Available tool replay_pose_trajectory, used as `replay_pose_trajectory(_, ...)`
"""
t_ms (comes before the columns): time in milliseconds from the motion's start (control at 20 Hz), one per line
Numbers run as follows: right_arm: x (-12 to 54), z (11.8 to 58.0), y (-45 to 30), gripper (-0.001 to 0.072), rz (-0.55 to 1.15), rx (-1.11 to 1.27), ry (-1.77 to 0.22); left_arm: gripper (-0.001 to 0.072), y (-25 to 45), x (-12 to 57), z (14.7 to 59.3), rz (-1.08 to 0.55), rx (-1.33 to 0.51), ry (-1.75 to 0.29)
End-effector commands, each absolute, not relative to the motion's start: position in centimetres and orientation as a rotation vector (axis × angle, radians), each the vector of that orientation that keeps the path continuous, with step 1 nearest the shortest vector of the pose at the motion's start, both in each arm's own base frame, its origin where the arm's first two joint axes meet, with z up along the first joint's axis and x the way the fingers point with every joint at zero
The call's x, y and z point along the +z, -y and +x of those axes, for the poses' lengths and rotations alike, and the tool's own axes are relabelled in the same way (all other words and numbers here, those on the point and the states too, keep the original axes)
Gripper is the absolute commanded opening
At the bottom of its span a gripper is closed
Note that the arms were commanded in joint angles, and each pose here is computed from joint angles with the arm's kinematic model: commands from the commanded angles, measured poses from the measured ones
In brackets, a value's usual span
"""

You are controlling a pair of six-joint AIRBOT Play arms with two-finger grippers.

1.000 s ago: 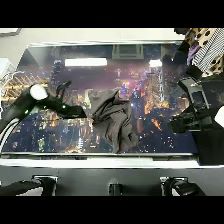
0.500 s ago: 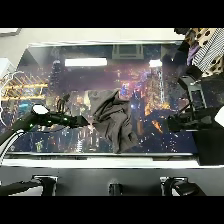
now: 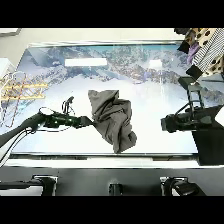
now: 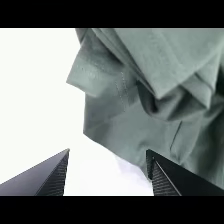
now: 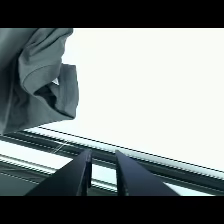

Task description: Fold the clothes and pants, and hang the long-sleeved shirts on hangers.

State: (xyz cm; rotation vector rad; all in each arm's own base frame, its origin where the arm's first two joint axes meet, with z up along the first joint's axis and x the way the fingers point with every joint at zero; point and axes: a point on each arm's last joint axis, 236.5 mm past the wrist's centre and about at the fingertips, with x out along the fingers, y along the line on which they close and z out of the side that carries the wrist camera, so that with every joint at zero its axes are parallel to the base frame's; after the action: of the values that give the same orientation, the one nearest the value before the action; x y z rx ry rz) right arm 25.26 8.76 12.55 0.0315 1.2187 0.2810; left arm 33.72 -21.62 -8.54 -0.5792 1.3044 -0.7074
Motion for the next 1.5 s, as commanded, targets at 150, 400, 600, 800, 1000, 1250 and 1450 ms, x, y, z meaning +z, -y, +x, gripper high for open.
replay_pose_trajectory(150,12.7,25.3,-9.1,0.0214,0.052,0.286,-1.215,0.0539,22.2,-9.5,34.6,-0.555,-0.685,-1.272)
replay_pose_trajectory(400,12.7,25.5,-9.2,0.0214,0.063,0.280,-1.208,0.0303,24.2,-9.9,33.9,-0.501,-0.707,-1.268)
replay_pose_trajectory(600,14.1,26.8,-11.8,0.0214,0.245,0.301,-1.150,0.0015,24.5,-9.1,34.0,-0.503,-0.734,-1.265)
replay_pose_trajectory(800,13.7,30.6,-11.9,0.0215,0.555,0.195,-1.143,0.0014,24.6,-7.5,34.5,-0.519,-0.778,-1.258)
replay_pose_trajectory(1000,11.7,34.7,-6.8,0.0449,0.790,0.232,-1.161,0.0014,23.7,-7.0,34.8,-0.556,-0.768,-1.264)
replay_pose_trajectory(1250,1.0,30.4,-8.7,0.0561,0.705,0.367,-1.445,0.0014,23.4,-7.0,34.9,-0.579,-0.752,-1.272)
replay_pose_trajectory(1450,-4.7,27.5,-11.9,0.0560,0.785,0.396,-1.505,0.0014,23.5,-7.0,34.9,-0.593,-0.741,-1.281)
